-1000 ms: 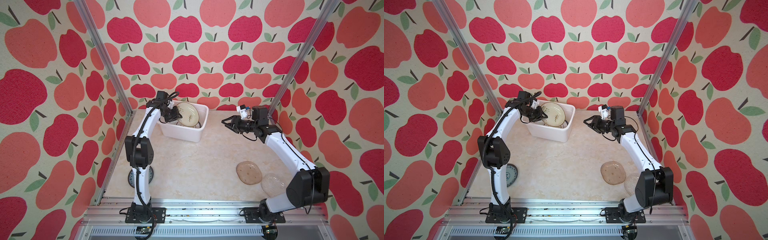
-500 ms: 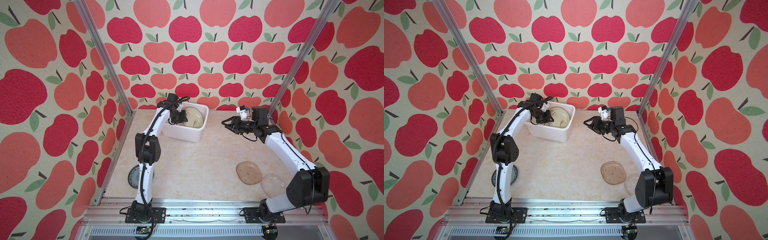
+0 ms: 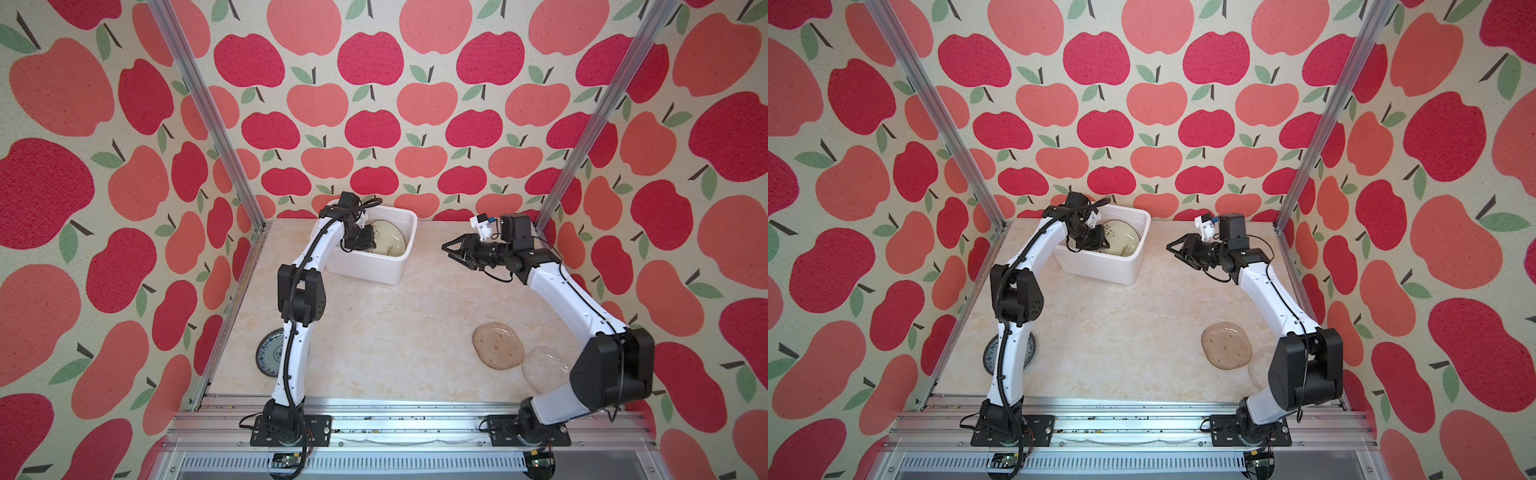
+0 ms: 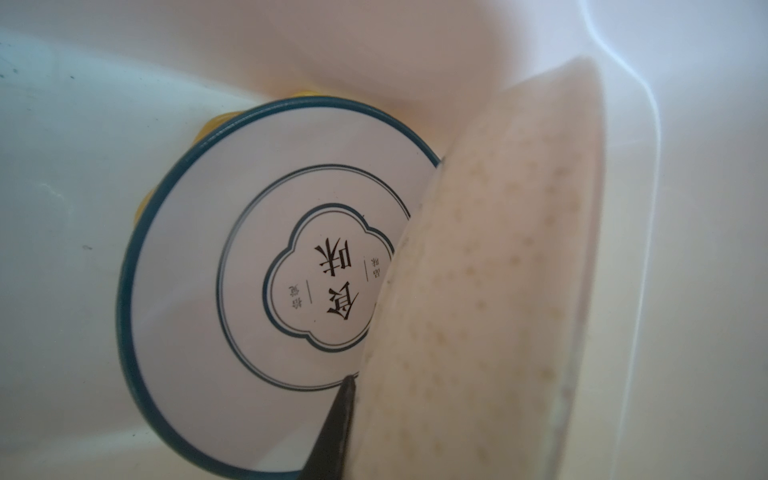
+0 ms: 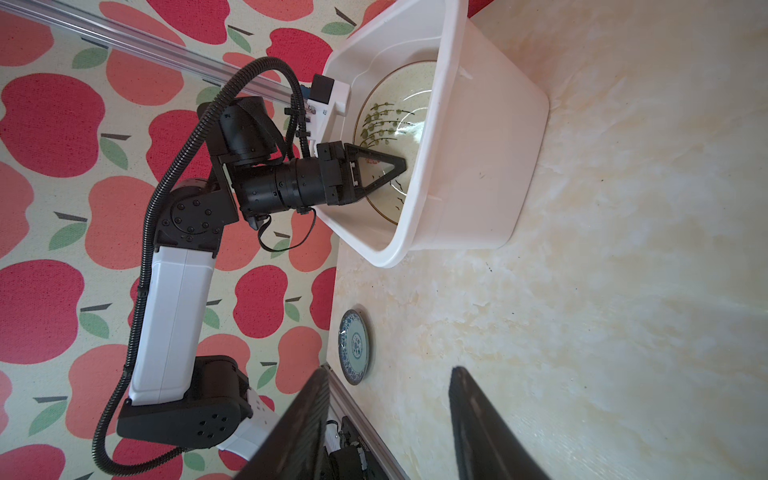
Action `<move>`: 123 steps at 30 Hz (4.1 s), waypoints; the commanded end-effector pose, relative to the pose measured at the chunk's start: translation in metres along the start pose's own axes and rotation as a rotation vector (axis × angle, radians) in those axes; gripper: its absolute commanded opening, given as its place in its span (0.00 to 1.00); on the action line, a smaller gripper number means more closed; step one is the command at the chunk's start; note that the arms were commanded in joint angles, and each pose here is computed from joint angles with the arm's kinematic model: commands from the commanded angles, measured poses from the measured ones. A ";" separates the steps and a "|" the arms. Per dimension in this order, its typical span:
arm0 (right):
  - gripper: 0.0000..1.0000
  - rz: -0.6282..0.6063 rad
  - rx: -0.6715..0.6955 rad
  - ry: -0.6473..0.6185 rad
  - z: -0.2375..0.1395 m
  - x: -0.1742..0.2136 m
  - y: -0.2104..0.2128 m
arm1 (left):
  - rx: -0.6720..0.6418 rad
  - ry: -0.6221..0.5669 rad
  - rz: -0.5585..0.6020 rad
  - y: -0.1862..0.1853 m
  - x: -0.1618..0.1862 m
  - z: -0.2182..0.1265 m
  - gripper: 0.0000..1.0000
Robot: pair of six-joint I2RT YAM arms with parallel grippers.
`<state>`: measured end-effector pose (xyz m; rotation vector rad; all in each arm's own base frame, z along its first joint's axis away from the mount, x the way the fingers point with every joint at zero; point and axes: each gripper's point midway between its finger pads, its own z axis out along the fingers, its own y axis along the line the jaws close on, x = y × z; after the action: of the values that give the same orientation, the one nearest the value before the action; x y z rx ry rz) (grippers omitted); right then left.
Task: Place the plates into the plastic bin on the countertop
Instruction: 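Lower the cream plate into the bin with the left gripper, then open the left gripper, withdraw it and reach down to the blue floral plate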
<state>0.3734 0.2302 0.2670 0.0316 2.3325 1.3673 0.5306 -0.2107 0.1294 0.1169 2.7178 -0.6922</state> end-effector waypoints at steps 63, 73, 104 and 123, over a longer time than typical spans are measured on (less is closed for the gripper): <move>0.50 -0.010 -0.030 0.013 -0.011 -0.004 0.013 | -0.232 0.108 -0.011 0.067 0.028 0.009 0.84; 0.51 -0.017 -0.027 0.005 -0.015 -0.004 0.014 | -0.317 -0.126 0.070 0.050 -0.027 -0.059 0.88; 0.53 -0.454 0.055 -0.040 0.014 0.015 0.050 | -0.428 -0.306 -0.995 0.158 0.239 -0.322 0.92; 0.58 -0.386 0.057 -0.061 0.016 0.000 0.047 | -0.629 0.033 -1.370 0.204 0.358 -0.225 1.00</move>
<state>0.3641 0.2720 0.2897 -0.3760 2.1817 1.0914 0.1637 0.0666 0.1126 -1.8809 2.6439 -0.1208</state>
